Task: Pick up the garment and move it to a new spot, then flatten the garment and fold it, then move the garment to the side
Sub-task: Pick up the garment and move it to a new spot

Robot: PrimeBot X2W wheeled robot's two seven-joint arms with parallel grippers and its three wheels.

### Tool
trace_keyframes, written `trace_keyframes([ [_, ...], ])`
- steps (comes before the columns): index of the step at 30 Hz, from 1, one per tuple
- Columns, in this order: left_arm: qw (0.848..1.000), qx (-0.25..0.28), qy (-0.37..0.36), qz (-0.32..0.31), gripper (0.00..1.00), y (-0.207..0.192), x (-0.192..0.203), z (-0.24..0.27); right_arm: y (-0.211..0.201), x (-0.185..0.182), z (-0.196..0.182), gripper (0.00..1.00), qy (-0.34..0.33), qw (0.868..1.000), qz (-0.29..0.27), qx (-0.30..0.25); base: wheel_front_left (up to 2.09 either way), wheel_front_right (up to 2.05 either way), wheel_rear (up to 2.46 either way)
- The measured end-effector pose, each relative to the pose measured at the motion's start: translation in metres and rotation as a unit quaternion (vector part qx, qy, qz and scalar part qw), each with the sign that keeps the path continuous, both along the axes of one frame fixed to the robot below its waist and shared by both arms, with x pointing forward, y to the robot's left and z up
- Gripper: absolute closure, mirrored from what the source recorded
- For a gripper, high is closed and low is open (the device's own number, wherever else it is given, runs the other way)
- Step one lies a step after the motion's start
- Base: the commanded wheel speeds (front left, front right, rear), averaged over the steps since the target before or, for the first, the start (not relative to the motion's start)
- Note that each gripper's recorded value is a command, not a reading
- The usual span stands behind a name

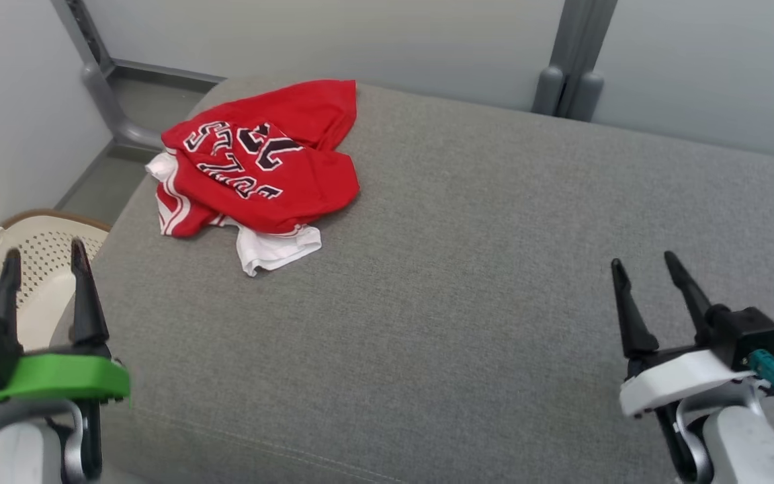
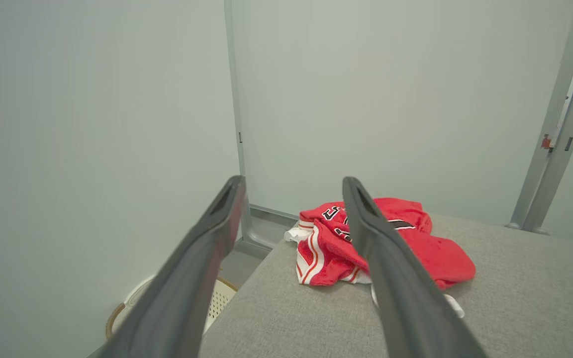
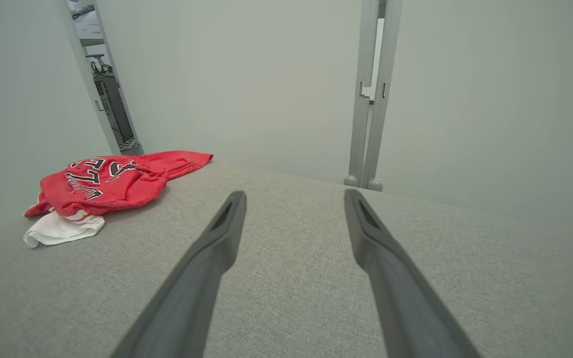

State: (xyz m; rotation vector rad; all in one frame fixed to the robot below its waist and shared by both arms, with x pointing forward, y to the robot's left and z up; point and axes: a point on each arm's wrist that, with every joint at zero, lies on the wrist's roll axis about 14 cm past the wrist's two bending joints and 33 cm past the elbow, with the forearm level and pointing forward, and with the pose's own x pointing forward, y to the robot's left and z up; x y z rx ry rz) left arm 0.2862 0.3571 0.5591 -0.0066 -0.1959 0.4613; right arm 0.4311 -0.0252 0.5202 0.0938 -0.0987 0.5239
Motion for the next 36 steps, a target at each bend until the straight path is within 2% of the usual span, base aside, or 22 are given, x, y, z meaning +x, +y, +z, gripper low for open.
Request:
trace_keyframes([
  [11, 0.998, 0.017, -0.032, -0.055, 0.00, 0.001, 0.133, 0.032, -0.086, 0.051, -0.005, 0.00, -0.016, 0.994, -0.094, -0.054, 0.00, 0.00, 0.00],
  [19, 0.996, -0.010, 0.001, -0.085, 0.00, -0.006, 0.219, -0.002, -0.140, 0.068, -0.031, 0.00, 0.006, 0.984, -0.151, -0.092, 0.00, 0.00, 0.00],
  [28, 0.990, -0.032, 0.087, -0.103, 0.00, -0.012, 0.273, -0.073, -0.170, 0.076, -0.058, 0.00, 0.034, 0.975, -0.179, -0.128, 0.00, 0.00, 0.00],
  [32, 0.982, -0.054, 0.145, -0.109, 0.00, -0.015, 0.284, -0.112, -0.176, 0.077, -0.069, 0.00, 0.048, 0.972, -0.184, -0.137, 0.00, 0.00, 0.00],
  [36, 0.967, -0.075, 0.218, -0.108, 0.00, -0.017, 0.282, -0.153, -0.178, 0.077, -0.077, 0.00, 0.057, 0.971, -0.185, -0.143, 0.00, 0.00, 0.00],
])
